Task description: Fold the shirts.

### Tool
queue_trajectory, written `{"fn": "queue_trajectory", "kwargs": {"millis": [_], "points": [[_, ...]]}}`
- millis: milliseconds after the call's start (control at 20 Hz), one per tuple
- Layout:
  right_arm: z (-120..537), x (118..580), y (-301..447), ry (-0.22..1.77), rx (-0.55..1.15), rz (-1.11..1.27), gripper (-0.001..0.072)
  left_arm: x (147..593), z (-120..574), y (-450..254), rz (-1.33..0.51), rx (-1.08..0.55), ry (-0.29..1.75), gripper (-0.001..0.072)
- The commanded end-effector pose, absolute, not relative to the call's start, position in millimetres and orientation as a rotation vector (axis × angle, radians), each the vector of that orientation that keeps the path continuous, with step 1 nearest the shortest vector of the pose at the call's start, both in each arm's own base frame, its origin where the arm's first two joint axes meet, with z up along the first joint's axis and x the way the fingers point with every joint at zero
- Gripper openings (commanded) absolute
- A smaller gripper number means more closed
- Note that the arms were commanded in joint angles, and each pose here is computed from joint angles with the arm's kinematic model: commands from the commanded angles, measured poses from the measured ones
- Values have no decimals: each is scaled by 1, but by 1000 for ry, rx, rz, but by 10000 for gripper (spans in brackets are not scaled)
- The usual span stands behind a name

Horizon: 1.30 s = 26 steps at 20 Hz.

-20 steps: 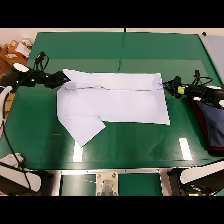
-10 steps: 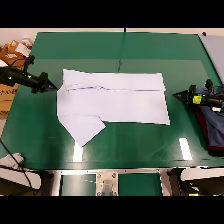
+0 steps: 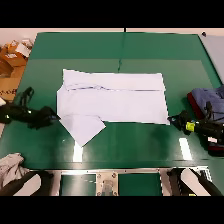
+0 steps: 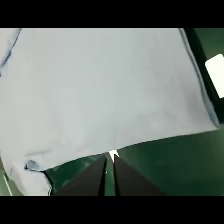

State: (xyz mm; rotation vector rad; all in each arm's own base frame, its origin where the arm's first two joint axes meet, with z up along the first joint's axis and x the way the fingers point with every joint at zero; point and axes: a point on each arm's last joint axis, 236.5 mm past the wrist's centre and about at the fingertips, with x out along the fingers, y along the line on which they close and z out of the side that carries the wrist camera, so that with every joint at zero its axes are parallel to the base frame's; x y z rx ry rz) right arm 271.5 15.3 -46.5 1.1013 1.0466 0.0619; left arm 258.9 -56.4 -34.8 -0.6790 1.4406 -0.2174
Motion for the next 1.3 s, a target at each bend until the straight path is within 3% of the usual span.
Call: {"fn": "queue_trajectory", "kwargs": {"millis": [0, 150, 350, 450, 700, 750, 800, 850, 900, 1050, 1250], "points": [[-64, 256, 25, 1003, 1166, 0, 237, 219, -76, -76, -152, -769, 1473, 563], [-76, 254, 20, 999, 1219, -77, 374, 226, -96, -105, -157, -785, 1403, 563], [-91, 260, 4, 971, 1203, -172, 434, 253, -101, -114, -103, -752, 1276, 561], [-105, 259, 14, 1025, 1223, -191, 459, 253, -101, -114, -104, -751, 1276, 419], [-125, 284, 33, 1052, 1272, -226, 469, 278, -96, -102, -54, -768, 1164, 421], [-121, 292, 37, 1052, 1256, -205, 467, 283, -94, -102, -44, -793, 1139, 279], [-116, 301, 41, 1053, 1237, -178, 428, 286, -91, -104, -49, -813, 1129, 107], [-111, 309, 45, 1050, 1217, -151, 197, 287, -87, -109, -76, -825, 1123, 29], [-104, 316, 46, 1039, 1179, -116, 24, 287, -81, -116, -122, -816, 1127, 29], [-92, 319, 48, 1066, 1082, -27, 14, 280, -59, -132, -258, -722, 1186, 27], [-101, 268, 26, 1253, 974, -50, 13, 221, -41, -130, -315, -573, 1413, 27]]}}
